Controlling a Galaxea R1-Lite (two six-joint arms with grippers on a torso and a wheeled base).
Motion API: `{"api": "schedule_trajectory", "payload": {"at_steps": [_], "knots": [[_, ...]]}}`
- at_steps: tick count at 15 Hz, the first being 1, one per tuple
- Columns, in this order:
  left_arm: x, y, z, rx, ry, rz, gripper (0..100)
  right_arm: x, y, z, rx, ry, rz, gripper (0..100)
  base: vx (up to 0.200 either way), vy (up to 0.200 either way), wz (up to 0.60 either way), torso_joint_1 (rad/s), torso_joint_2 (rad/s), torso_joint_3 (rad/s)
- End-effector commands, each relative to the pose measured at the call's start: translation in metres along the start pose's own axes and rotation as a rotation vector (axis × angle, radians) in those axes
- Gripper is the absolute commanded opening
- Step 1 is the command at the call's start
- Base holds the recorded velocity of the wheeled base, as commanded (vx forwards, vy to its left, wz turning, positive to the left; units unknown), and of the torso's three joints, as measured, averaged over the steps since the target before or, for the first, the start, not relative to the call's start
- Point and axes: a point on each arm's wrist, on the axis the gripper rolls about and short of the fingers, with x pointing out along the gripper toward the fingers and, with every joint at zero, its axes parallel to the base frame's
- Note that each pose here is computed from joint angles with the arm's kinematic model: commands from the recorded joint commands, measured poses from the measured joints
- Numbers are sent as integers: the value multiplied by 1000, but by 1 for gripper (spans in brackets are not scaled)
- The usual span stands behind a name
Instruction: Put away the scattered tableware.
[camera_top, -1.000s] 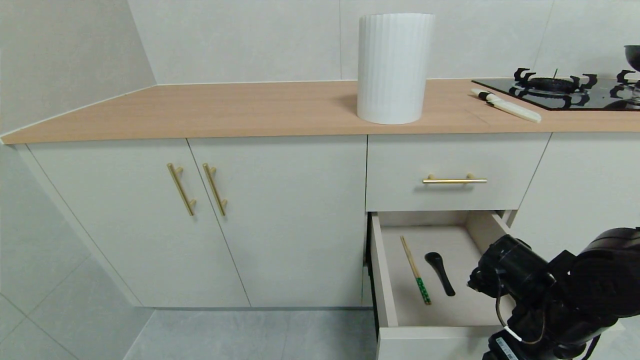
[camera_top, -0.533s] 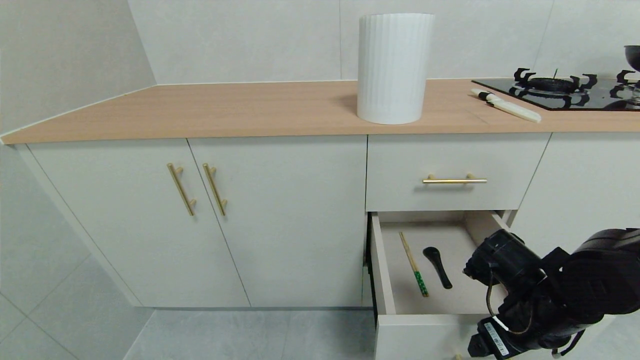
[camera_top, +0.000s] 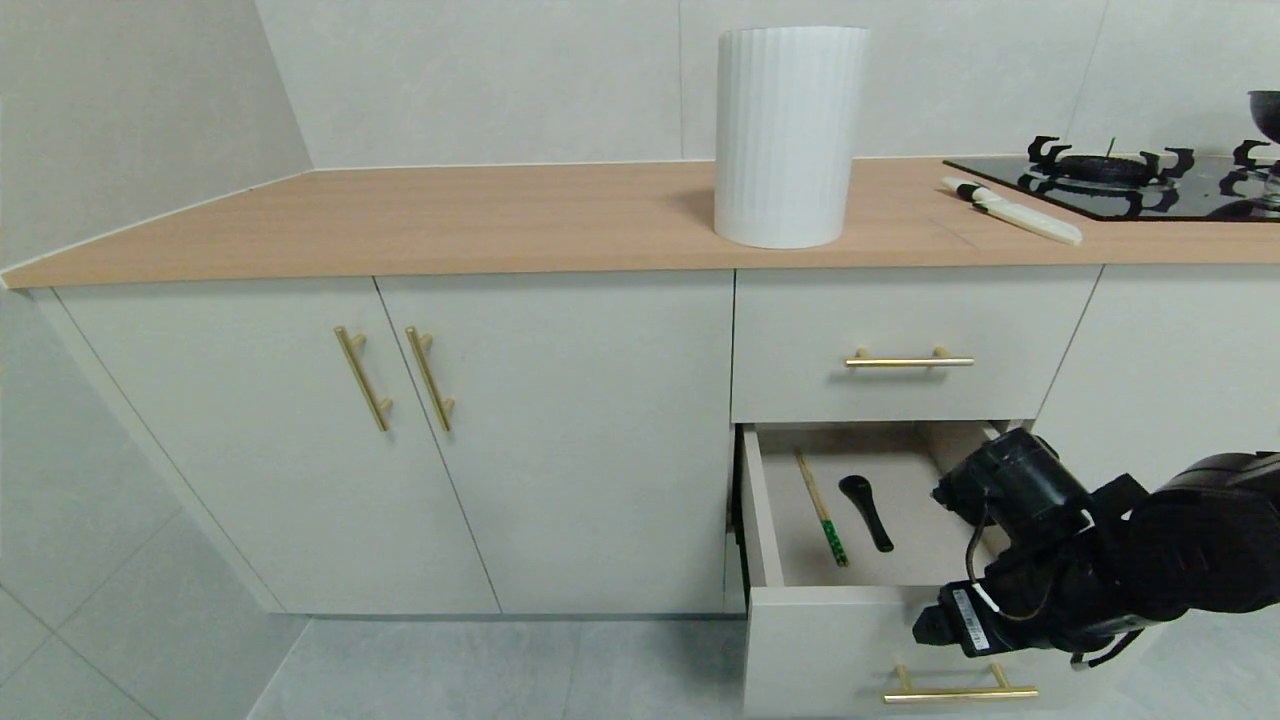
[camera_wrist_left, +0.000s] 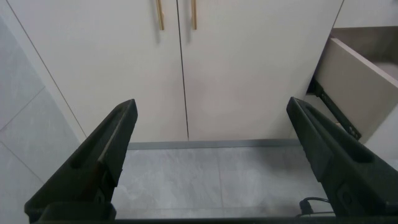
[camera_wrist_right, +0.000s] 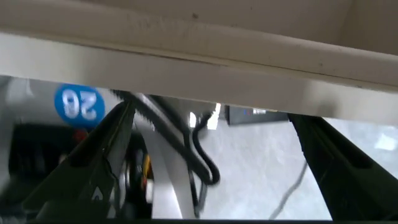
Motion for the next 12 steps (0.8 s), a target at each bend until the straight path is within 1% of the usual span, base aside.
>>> {"api": "schedule_trajectory", "payload": {"at_steps": [1, 3, 9, 12], "knots": [[0, 0, 0, 0, 0, 0, 100, 5, -5, 6, 32, -36, -4, 100, 0, 0, 0, 0, 0, 0], [0, 0, 0, 0, 0, 0, 100, 11, -4, 9, 54, -69, -7, 100, 0, 0, 0, 0, 0, 0], [0, 0, 0, 0, 0, 0, 100, 34, -12, 21, 124, -155, -28, 100, 0, 0, 0, 0, 0, 0], [0, 0, 0, 0, 0, 0, 100, 48, -12, 24, 150, -240, -13, 100, 0, 0, 0, 0, 0, 0]]}}
